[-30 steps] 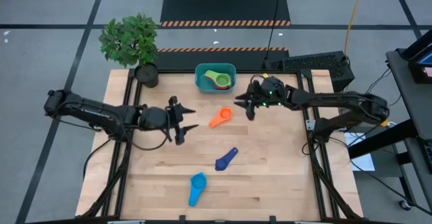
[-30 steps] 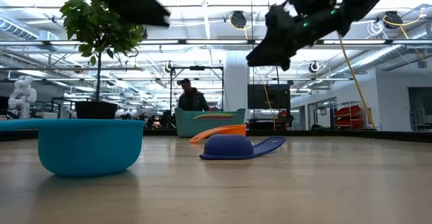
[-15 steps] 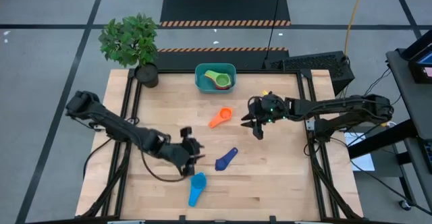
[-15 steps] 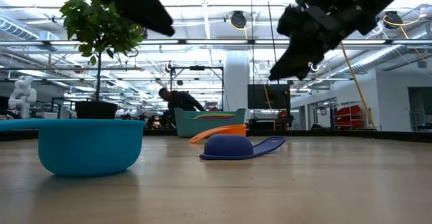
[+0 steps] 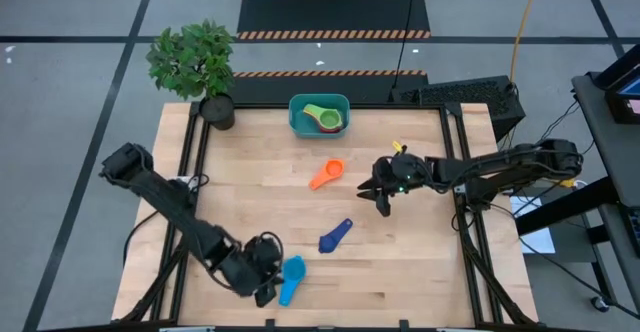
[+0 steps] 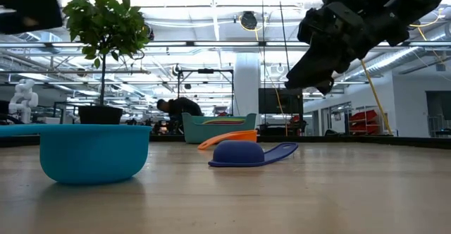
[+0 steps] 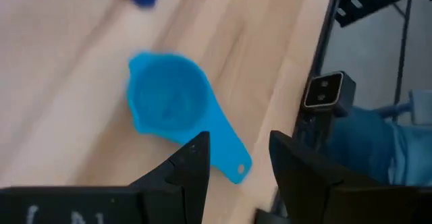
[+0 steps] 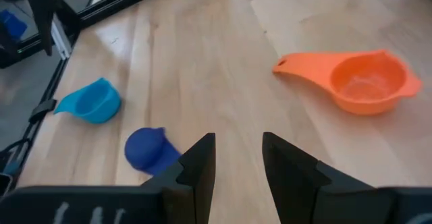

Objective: Nest measuring cups in basket
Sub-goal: Stack the light blue measuring cup on top of the green measuring cup in the blue bin

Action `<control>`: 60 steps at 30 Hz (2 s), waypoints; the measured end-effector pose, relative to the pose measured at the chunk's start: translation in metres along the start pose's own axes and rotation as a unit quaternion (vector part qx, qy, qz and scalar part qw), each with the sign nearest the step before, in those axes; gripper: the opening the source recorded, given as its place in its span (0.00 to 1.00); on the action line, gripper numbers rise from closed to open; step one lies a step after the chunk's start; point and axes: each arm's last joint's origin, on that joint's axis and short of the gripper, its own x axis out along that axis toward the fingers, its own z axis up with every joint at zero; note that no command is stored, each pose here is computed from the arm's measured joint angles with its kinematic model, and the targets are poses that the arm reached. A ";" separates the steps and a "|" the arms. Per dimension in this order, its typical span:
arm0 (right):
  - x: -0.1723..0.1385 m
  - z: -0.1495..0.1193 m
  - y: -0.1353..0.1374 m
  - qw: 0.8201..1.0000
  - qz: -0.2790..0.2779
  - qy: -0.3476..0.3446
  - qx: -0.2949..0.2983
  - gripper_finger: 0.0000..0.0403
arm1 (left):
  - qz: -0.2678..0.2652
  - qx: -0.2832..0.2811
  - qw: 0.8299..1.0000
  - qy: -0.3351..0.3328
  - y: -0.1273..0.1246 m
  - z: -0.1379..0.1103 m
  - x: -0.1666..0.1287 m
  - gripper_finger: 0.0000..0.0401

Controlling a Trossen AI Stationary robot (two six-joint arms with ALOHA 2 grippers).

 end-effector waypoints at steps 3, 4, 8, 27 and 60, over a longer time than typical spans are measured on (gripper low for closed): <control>0.001 -0.007 0.006 1.000 0.000 0.008 0.001 0.29 | -0.009 -0.030 0.999 0.009 -0.008 -0.023 0.014 0.39; 0.001 -0.010 0.008 1.000 0.000 0.010 0.000 0.29 | -0.019 -0.032 0.999 0.012 -0.012 -0.030 0.019 0.39; 0.002 -0.021 0.018 1.000 0.022 0.016 -0.003 0.29 | -0.075 -0.031 0.997 0.011 -0.025 -0.055 0.043 0.44; -0.002 -0.047 0.046 0.995 0.096 0.002 0.008 0.29 | -0.033 -0.082 0.996 0.029 -0.012 -0.073 0.076 0.76; -0.002 -0.050 0.044 0.997 0.070 0.001 -0.044 0.29 | -0.042 -0.109 0.993 -0.016 0.028 -0.063 0.065 0.77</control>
